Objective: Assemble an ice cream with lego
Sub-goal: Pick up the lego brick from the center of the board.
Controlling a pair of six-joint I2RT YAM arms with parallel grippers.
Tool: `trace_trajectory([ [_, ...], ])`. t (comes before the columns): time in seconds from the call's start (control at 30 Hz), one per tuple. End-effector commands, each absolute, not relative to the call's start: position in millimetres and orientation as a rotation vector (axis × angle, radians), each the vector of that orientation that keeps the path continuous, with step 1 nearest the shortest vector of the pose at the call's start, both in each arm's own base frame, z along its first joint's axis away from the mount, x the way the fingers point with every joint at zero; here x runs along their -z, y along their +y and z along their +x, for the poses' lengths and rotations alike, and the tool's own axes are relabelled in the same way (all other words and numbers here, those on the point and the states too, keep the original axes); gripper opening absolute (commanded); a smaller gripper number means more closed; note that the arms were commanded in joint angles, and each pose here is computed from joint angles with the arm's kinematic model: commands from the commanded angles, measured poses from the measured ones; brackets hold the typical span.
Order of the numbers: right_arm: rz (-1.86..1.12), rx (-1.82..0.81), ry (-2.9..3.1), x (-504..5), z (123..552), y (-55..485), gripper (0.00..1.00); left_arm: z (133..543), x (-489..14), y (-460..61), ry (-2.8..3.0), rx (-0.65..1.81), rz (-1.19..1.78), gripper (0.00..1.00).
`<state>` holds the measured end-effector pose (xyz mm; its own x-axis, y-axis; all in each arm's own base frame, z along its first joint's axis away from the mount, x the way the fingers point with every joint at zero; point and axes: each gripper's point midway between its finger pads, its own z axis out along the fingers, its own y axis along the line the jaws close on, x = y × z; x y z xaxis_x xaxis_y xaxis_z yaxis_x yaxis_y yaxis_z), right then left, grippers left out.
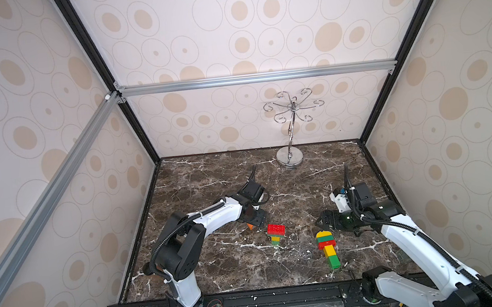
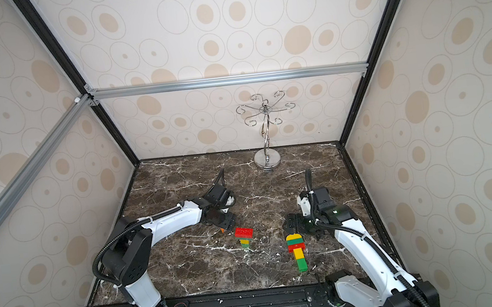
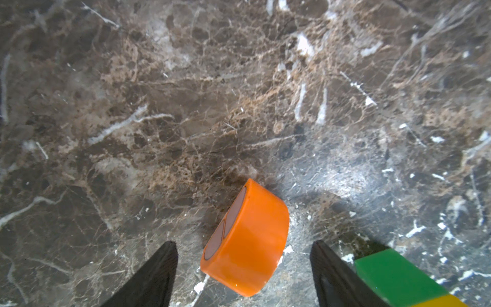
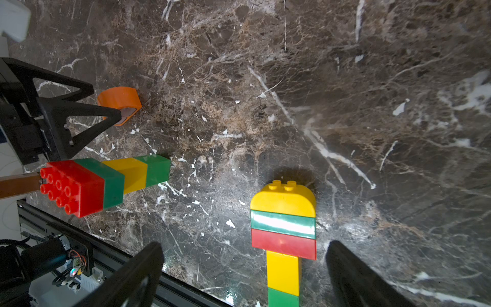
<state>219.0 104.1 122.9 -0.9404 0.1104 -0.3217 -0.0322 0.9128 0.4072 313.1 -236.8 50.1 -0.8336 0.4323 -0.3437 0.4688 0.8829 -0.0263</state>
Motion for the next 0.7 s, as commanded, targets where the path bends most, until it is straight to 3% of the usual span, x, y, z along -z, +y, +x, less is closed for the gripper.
trace_trajectory([
  [0.0,0.056,-0.572,2.751,-120.0,217.1,100.9,0.98,317.4,-53.2,-229.7,2.726,0.106,0.692,0.77],
  [0.4,0.055,-0.572,2.750,-120.2,216.9,101.0,0.98,320.8,-46.9,-232.3,2.731,0.128,0.674,0.71],
  [0.67,0.056,-0.572,2.749,-120.1,217.5,101.0,0.98,320.8,-49.2,-234.4,2.729,0.146,0.669,0.60],
])
